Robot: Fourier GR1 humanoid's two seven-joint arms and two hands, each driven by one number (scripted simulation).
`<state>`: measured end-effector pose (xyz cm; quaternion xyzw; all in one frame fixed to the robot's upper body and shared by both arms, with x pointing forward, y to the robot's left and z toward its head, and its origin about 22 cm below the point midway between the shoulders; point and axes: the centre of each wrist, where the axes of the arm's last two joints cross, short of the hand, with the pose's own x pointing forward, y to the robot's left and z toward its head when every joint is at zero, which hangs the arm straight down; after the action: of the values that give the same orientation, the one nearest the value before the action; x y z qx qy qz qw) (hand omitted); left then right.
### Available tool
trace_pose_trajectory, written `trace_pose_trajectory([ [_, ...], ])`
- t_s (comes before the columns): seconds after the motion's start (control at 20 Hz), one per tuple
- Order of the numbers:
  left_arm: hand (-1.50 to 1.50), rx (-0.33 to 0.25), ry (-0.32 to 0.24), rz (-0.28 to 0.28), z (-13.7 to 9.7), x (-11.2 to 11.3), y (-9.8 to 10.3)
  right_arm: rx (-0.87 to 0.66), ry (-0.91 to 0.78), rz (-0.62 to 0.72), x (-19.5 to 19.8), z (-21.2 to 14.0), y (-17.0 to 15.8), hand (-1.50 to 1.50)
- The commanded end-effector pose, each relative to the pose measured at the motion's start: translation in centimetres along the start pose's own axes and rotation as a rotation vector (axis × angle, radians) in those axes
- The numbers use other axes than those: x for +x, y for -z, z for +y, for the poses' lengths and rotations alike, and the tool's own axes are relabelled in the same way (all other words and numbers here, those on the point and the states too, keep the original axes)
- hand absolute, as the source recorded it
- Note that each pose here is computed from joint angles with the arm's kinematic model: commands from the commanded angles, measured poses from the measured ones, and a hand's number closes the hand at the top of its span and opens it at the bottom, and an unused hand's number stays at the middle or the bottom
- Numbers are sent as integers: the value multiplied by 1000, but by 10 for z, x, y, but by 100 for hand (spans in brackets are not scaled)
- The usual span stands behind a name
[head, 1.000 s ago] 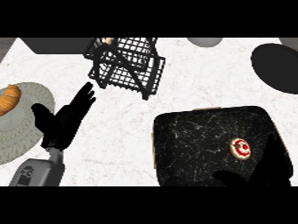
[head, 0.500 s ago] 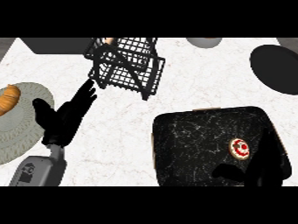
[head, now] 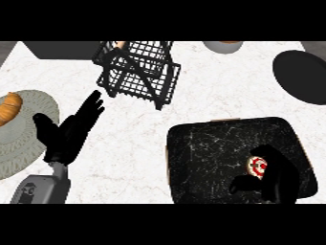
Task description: Pick the cupcake from the tray and place it in the tiered basket
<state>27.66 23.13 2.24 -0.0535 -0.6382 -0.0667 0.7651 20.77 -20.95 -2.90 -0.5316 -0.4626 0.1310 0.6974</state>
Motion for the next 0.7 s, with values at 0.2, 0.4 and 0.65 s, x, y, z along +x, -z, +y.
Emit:
trace_pose_trajectory([
  [0.2, 0, -3, -4, 4, -2, 4, -2, 56, -111, -12, 16, 25, -42, 150],
  [0.4, 0, -26, 16, -8, -15, 7, 10, 262, -291, 27, 34, 45, -78, 150],
  [0.65, 0, -19, 14, 13, -8, 0, 4, 226, -213, 21, 85, 18, -108, 150],
])
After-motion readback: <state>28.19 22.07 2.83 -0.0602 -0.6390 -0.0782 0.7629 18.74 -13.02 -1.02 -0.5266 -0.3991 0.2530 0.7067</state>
